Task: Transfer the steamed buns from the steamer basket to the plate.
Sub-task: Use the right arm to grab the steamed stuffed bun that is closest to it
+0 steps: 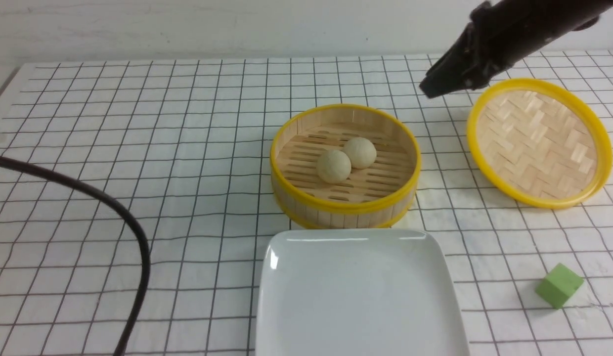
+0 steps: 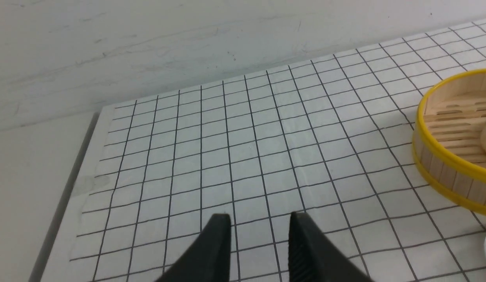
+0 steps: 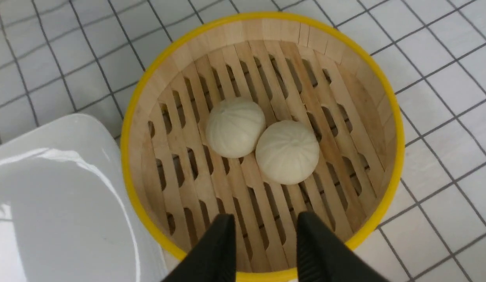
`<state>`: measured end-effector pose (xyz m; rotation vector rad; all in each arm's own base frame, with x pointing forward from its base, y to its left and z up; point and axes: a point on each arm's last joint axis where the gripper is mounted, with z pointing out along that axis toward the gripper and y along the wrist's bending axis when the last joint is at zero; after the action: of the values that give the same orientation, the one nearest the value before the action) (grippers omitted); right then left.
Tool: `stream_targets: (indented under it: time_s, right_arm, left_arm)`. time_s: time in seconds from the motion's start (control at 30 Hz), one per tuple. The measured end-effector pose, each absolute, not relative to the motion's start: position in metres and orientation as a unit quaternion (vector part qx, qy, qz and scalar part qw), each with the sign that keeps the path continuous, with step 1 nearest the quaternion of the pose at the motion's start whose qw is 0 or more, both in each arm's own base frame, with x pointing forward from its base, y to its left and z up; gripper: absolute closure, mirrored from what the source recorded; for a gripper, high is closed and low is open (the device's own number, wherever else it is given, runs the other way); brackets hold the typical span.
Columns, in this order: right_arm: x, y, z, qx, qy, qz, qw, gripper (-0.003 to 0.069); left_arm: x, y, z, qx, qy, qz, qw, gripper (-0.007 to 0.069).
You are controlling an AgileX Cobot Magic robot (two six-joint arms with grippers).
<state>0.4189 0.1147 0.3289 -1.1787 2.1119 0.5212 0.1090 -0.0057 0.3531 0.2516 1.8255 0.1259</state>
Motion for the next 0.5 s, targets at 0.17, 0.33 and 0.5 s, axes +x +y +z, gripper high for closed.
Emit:
stream_targets:
  time_s: [0.17,0.33,0.5]
  right_arm:
    - [0.431,0.138,0.307,-0.446,0.815,0.183,0.322,0.0417]
    - [0.443,0.152,0.281,-0.443,0.819,0.17,0.321,0.0417]
    - [0.455,0.16,0.255,-0.438,0.824,0.159,0.321,0.0417]
  left_arm:
    - [0.118,-0.006,0.349,0.11,0.8,0.053,0.587,0.0384]
    - [0.126,-0.007,0.344,0.112,0.811,0.052,0.571,0.0384]
    - [0.128,-0.007,0.343,0.113,0.812,0.052,0.57,0.0382]
